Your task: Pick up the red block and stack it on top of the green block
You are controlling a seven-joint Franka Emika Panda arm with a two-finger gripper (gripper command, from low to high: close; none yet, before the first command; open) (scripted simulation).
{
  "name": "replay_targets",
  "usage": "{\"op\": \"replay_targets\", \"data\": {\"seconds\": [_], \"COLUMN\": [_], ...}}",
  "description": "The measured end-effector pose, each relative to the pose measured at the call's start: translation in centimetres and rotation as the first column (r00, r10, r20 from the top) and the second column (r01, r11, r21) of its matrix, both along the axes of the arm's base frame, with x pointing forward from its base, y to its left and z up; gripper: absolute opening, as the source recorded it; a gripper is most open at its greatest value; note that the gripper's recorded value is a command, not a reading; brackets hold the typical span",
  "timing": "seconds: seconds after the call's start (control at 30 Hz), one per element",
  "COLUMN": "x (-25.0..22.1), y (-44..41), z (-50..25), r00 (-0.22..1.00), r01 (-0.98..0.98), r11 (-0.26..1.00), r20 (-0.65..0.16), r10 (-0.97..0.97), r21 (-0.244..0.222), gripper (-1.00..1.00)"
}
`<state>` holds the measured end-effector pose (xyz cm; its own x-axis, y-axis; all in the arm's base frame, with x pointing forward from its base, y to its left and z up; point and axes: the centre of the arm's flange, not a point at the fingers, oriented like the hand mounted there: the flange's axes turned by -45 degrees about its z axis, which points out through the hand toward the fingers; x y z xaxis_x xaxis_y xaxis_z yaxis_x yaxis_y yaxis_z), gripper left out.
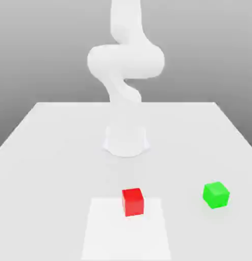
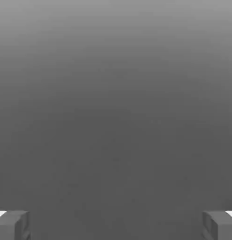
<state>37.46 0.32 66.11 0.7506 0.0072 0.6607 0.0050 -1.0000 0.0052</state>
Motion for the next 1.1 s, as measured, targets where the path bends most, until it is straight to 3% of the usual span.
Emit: {"op": "replay_targets", "data": {"seconds": [0.13, 0.3, 0.57, 0.8, 0.83, 1.1], "x": [3.7, 4.9, -1.3, -2.9, -2.9, -2.9], "y": [0.5, 1.0, 1.5, 1.5, 1.5, 1.5], "z": [-9.9, -22.4, -42.8, -51.0, -51.5, -50.9], "r00": [0.988, 0.941, 0.773, 0.738, 0.737, 0.737], "r01": [-0.034, -0.083, -0.174, -0.187, -0.187, -0.187], "r11": [0.999, 0.996, 0.985, 0.982, 0.982, 0.982], "r20": [-0.150, -0.331, -0.621, -0.660, -0.661, -0.661], "r10": [0.030, 0.067, 0.132, 0.141, 0.141, 0.141], "r21": [-0.023, -0.035, -0.008, 0.001, 0.000, 0.001], "gripper": [0.00, 0.00, 0.00, 0.00, -1.00, -1.00]}}
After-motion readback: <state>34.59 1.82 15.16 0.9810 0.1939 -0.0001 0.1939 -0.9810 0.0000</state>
